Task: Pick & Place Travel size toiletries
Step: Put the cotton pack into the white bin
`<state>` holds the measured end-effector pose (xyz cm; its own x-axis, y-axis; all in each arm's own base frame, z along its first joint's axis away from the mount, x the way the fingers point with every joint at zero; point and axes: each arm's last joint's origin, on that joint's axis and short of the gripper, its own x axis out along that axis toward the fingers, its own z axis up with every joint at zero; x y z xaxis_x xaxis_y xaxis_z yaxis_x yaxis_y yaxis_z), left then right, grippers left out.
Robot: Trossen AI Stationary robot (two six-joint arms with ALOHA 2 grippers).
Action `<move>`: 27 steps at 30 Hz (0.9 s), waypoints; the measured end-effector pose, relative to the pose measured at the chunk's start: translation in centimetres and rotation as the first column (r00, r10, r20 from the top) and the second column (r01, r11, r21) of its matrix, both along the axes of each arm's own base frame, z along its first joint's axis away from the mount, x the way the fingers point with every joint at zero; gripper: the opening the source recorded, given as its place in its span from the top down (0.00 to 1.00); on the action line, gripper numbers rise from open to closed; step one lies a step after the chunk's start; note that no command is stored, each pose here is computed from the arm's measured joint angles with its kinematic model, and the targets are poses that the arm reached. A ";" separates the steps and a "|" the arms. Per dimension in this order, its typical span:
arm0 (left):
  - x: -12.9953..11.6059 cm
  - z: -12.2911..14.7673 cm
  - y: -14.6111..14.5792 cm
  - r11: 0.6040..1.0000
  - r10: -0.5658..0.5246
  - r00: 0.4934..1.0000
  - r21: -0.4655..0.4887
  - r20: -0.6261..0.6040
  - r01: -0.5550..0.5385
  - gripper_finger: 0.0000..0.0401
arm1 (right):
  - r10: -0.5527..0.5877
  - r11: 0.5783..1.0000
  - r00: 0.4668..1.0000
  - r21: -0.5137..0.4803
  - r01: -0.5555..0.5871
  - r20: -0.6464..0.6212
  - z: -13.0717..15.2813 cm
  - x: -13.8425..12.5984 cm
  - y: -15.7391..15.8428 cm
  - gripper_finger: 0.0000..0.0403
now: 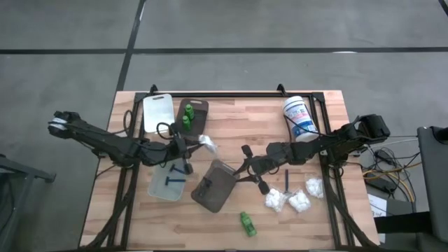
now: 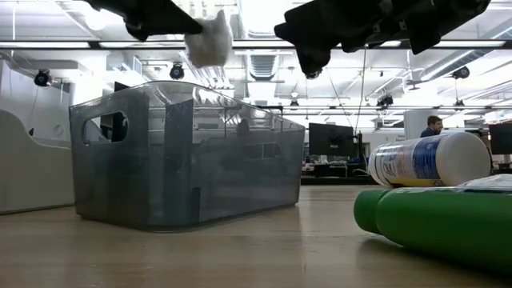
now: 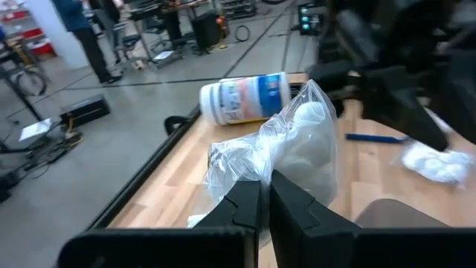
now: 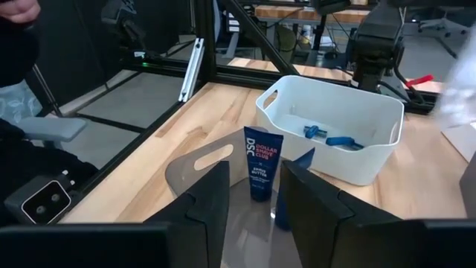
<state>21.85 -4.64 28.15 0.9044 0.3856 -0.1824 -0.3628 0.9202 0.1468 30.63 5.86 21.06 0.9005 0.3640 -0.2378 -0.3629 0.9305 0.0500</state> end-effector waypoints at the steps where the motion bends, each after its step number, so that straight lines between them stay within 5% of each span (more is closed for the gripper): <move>1: -0.1 0.1 0.3 1.000 0.012 1.000 -0.002 0.000 -0.012 0.96 | 0.000 1.000 1.000 0.000 0.000 0.000 0.0 0.0 0.0 0.73; 12: -1.2 0.0 4.4 0.979 0.200 0.978 -0.028 -0.065 -0.202 0.96 | 0.001 1.000 1.000 0.000 -0.001 0.000 0.0 0.0 0.0 0.84; 27: -4.4 0.6 8.9 0.897 0.428 0.899 -0.075 -0.093 -0.435 0.96 | 0.001 1.000 1.000 -0.006 -0.001 -0.022 -0.2 0.0 0.0 0.92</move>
<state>17.46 4.24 28.70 0.6356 0.7136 -0.2945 -0.7190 0.6861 0.1108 30.59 5.85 20.84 0.8947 0.3635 -0.2596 -0.3629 0.9304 0.0523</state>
